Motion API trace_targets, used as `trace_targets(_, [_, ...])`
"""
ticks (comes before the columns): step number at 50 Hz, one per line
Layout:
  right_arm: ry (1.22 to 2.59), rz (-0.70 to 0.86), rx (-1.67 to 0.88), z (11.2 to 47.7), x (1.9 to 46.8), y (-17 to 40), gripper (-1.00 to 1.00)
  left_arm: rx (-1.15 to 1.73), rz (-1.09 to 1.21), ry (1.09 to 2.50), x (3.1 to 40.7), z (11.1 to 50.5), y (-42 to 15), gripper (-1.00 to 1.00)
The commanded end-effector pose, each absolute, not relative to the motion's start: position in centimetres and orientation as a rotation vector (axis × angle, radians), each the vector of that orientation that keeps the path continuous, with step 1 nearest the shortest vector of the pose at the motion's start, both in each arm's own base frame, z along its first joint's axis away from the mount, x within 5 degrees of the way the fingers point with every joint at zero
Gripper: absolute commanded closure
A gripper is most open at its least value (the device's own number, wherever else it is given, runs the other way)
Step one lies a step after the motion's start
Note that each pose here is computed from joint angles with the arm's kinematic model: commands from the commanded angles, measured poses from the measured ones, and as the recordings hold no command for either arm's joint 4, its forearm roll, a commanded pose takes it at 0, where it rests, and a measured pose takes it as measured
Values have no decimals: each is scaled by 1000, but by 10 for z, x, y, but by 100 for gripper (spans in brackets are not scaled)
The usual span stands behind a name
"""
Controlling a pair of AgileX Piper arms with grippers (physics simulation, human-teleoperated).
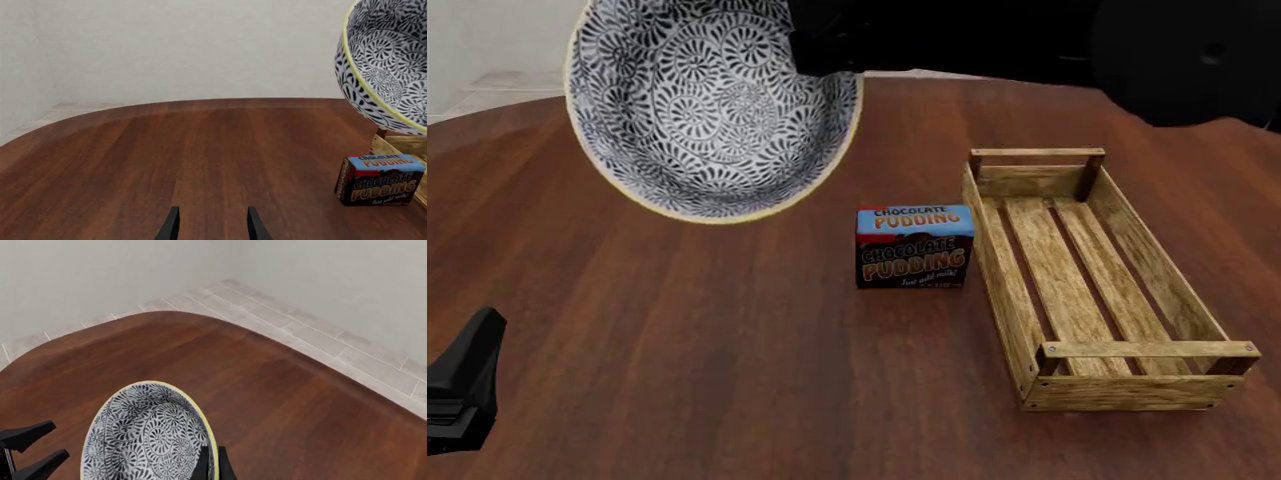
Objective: Pick up the bowl on the left and put it in the tray.
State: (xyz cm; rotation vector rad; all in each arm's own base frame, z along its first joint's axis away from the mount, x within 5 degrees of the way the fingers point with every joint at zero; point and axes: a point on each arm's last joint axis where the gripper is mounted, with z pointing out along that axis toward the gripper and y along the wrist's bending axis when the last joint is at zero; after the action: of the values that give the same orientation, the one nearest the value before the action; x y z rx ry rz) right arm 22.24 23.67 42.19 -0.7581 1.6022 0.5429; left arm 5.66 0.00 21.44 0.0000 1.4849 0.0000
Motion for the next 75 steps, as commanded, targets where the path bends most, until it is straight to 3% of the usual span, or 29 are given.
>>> trace_targets(1, [1609,570,-677,429,223,223,100,0,0,1485,57,214,0,-100])
trace_targets(35, [1624,554,-437,441,239,173,100,0,0,1485,57,214,0,-100])
trace_targets(75, [1629,567,-212,421,239,130,100,0,0,1485,57,214,0,-100])
